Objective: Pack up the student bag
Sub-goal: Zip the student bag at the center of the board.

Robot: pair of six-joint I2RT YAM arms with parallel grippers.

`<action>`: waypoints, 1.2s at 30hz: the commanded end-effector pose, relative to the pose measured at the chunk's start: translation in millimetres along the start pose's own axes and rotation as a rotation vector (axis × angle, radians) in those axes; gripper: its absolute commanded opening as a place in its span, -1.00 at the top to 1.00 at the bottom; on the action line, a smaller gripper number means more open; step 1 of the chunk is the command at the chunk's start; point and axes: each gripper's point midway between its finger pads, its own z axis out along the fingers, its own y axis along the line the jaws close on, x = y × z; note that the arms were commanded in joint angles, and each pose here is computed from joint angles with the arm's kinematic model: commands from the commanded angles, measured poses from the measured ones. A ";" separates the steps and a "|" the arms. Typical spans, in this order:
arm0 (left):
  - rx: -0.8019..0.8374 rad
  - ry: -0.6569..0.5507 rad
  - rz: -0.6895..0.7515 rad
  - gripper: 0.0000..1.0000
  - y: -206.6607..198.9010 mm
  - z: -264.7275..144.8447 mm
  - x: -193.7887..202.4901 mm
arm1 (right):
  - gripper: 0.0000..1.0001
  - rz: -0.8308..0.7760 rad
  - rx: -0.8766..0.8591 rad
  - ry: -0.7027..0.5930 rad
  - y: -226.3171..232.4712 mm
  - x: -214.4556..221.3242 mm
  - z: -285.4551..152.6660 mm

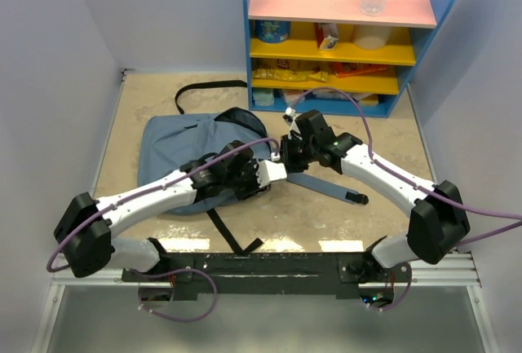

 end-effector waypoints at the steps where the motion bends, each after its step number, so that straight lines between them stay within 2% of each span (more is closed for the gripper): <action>1: -0.109 -0.091 0.011 0.00 20.3 -25.6 -30.3 | 1.00 -0.022 -0.051 -0.042 15.8 -8.2 -14.9; 3: -0.147 -0.083 -0.005 -0.14 26.8 -22.1 -28.7 | 1.00 -0.019 -0.057 -0.044 16.5 -8.6 -14.1; 4: -0.160 -0.080 -0.013 -0.32 29.0 -20.3 -27.6 | 1.00 -0.018 -0.058 -0.045 16.2 -9.0 -13.8; 10: -0.192 -0.083 -0.060 -0.49 42.0 -6.7 -40.0 | 1.00 -0.017 -0.056 -0.047 17.8 -10.4 -16.9; 13: -0.169 -0.101 -0.066 -0.50 41.1 -9.5 -52.1 | 1.00 -0.018 -0.051 -0.043 17.5 -10.2 -17.6; 14: -0.114 -0.103 -0.067 -0.48 30.6 -13.5 -54.2 | 1.00 -0.022 -0.052 -0.043 17.8 -9.2 -18.6; 15: -0.008 -0.171 -0.041 -0.46 9.7 -23.0 -70.9 | 1.00 -0.022 -0.050 -0.041 16.7 -8.8 -18.5; 18: 0.104 -0.199 0.009 -0.40 -13.6 -38.9 -78.9 | 1.00 -0.021 -0.048 -0.027 14.4 -5.7 -14.6; 22: 0.066 -0.200 0.028 -0.35 -8.1 -52.6 -81.0 | 1.00 -0.017 -0.053 -0.027 14.7 -7.2 -10.0; 24: -0.031 -0.185 0.018 -0.34 8.4 -52.0 -77.7 | 1.00 -0.017 -0.059 -0.028 15.5 -7.5 -9.0; 27: -0.122 -0.109 0.010 -0.34 24.0 -36.0 -54.6 | 1.00 -0.017 -0.059 -0.024 16.0 -8.2 -8.5; 30: -0.153 -0.024 -0.011 -0.32 29.6 -18.4 -34.3 | 1.00 -0.020 -0.061 -0.025 17.6 -9.0 -10.8; 32: -0.149 -0.009 -0.012 -0.26 29.9 -8.8 -29.5 | 1.00 -0.023 -0.063 -0.028 19.3 -10.3 -12.1; 35: -0.144 -0.004 -0.009 0.11 30.2 1.6 -27.0 | 1.00 -0.025 -0.062 -0.031 20.4 -12.0 -13.1; 36: -0.144 -0.001 -0.008 0.31 30.8 3.3 -26.7 | 1.00 -0.025 -0.063 -0.032 20.9 -12.3 -13.8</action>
